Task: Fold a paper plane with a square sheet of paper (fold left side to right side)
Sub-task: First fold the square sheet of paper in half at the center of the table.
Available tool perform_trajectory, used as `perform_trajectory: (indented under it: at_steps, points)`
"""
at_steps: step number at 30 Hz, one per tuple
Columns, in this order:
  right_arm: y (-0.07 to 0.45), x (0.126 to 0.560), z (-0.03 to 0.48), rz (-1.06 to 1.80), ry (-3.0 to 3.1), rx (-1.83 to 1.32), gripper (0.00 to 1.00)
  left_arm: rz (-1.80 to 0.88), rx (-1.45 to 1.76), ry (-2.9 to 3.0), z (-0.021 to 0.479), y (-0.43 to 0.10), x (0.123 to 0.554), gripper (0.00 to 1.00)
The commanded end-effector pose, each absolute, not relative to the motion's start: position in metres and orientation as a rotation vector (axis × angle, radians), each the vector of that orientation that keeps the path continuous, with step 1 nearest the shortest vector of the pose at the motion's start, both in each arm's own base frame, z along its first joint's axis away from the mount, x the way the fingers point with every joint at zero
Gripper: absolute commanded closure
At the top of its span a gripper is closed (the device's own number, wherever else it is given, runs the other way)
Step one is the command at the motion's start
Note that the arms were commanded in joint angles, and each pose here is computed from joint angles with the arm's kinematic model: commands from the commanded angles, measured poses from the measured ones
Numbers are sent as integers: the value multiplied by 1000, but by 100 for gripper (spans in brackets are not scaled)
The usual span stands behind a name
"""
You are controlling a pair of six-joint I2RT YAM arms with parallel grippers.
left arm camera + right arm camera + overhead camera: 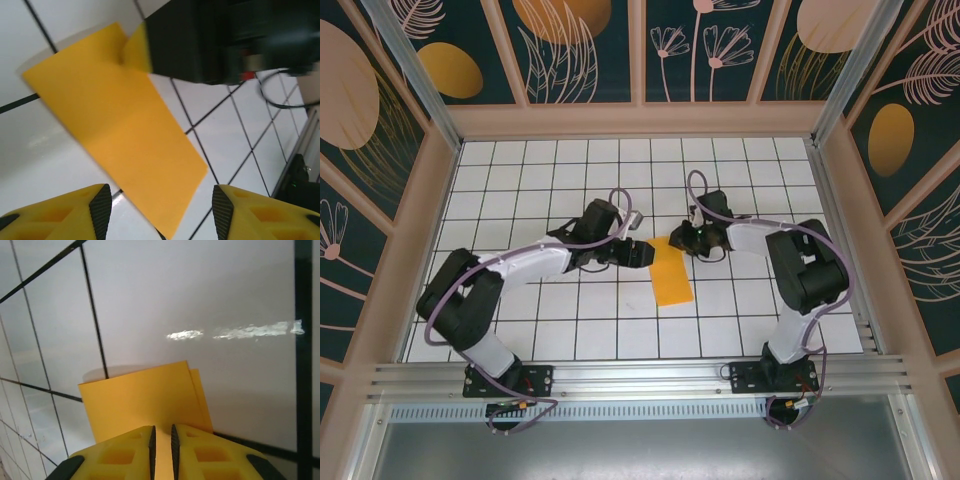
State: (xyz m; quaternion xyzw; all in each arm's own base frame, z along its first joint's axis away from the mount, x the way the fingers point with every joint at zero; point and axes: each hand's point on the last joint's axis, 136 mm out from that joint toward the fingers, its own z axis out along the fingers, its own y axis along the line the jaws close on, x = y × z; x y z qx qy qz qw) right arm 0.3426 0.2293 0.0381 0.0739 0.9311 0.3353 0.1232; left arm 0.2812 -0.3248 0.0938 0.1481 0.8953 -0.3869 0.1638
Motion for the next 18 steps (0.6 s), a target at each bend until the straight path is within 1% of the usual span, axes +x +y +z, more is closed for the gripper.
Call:
perform_trajectory:
  at_steps: [1,6,13,18]
  points:
    - [218,347,69,934,2650,192,69,-1087,333,2545,99,-337,311,42]
    - [198,329,65,792,2711,166,66,-1045,323,2594,81,-347,327,43]
    - [195,283,59,891,2774,144,64,-995,311,2641,56,-350,337,43]
    - [191,264,50,908,2813,161,64,-960,310,2665,42,-350,341,44]
